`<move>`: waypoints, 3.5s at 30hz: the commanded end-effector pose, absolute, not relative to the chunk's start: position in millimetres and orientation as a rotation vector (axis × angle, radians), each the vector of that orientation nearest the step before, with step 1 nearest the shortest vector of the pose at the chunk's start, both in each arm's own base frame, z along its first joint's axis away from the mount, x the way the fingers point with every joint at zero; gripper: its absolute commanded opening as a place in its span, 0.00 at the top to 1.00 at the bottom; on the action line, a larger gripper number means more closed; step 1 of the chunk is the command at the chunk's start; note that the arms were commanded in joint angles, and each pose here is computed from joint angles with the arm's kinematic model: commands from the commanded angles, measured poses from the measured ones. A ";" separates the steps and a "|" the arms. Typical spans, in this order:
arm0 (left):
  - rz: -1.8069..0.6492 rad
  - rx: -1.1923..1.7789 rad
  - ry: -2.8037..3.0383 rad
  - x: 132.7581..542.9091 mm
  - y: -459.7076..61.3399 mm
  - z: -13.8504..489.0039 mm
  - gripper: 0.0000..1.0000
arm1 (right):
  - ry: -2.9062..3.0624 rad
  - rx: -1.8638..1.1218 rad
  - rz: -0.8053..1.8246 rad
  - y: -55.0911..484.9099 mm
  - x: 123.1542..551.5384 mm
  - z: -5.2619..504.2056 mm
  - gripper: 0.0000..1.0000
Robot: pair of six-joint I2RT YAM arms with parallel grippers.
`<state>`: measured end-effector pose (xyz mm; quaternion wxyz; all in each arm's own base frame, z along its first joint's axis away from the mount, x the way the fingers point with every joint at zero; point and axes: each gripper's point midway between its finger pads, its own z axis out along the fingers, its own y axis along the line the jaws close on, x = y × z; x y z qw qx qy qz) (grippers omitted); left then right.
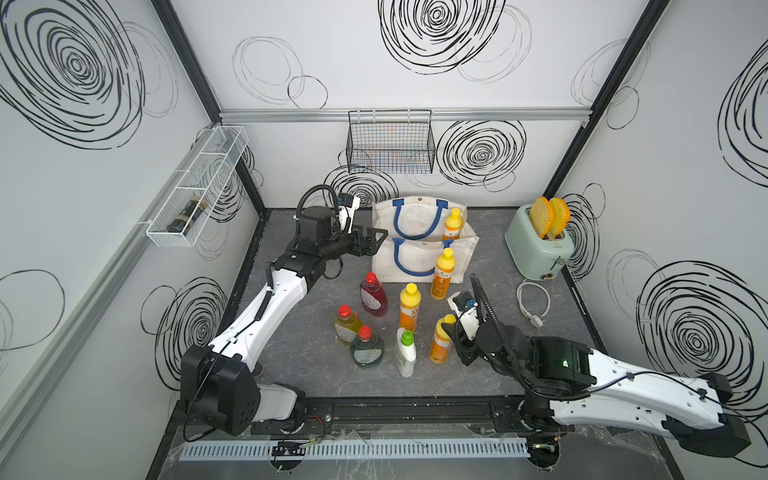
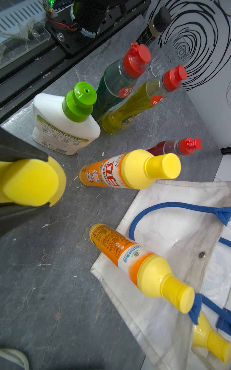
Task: Pack dish soap into the shopping bag
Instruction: Pick up the bottle of dish soap at the center of the board, then place the bottle of dish soap in the shopping bag.
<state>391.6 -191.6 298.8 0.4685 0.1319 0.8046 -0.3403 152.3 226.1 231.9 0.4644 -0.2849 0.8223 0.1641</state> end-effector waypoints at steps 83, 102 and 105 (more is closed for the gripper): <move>-0.875 0.380 1.908 384.5 -203.6 314.4 0.04 | 1.685 -0.461 0.387 188.3 327.6 531.7 1.00; -0.883 0.380 1.910 384.5 -204.6 313.4 0.04 | 1.603 -0.443 0.372 182.0 354.4 557.7 1.00; -0.883 0.381 1.908 384.7 -204.5 314.0 0.04 | 1.580 -0.435 0.372 179.3 363.9 564.6 1.00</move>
